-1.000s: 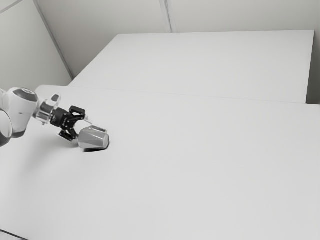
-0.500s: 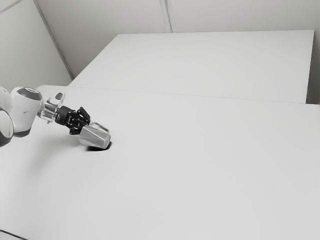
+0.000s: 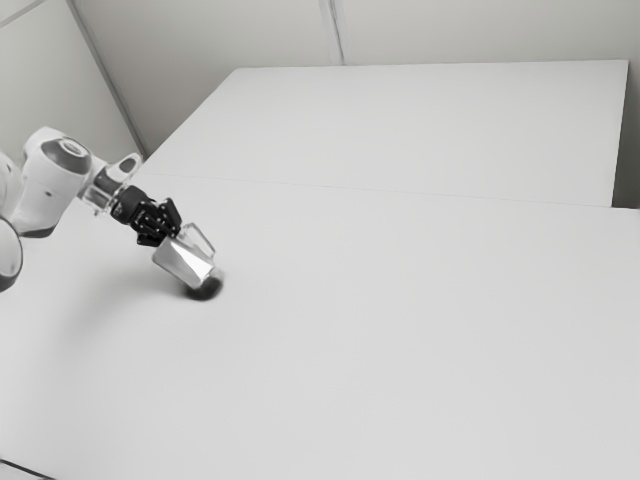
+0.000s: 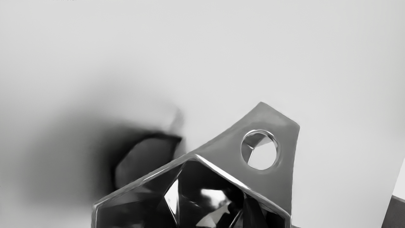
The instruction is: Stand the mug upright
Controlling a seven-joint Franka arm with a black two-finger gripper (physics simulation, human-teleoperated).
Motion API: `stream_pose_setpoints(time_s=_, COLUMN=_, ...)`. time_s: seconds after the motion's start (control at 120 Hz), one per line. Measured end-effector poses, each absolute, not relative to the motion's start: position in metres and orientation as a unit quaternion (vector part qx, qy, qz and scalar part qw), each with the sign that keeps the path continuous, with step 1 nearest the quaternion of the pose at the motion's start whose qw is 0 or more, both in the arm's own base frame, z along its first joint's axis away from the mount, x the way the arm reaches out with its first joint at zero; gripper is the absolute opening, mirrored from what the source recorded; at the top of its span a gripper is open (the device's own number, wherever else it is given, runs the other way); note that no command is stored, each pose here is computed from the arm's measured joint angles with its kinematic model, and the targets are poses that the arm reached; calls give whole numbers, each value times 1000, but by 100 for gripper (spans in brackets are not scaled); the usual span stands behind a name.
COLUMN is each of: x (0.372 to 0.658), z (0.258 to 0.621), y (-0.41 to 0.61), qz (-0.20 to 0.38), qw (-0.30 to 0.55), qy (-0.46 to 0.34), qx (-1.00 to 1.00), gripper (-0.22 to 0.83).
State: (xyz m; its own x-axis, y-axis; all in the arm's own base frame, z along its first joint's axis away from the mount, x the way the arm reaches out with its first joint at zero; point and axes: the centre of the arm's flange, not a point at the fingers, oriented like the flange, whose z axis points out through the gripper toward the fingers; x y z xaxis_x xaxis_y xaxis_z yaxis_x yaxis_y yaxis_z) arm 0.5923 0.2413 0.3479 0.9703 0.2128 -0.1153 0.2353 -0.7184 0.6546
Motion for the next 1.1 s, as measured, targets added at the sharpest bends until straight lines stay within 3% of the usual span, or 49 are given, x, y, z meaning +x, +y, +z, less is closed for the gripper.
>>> stream_pose_setpoints(time_s=0.167, x=603, z=411, y=167, qz=-40, qw=200, qy=18, qx=979, gripper=-17)
stream_pose_setpoints(time_s=0.292, x=579, z=434, y=107, qz=-37, qw=108, qy=-21, qx=993, gripper=-17)
stream_pose_setpoints(time_s=0.425, x=555, z=426, y=66, qz=-22, qw=64, qy=-22, qx=997, gripper=-17)
stream_pose_setpoints(time_s=0.692, x=555, z=408, y=27, qz=32, qw=38, qy=12, qx=999, gripper=-17)
stream_pose_setpoints(time_s=1.1, x=558, z=356, y=41, qz=18, qw=40, qy=104, qx=994, gripper=-17)
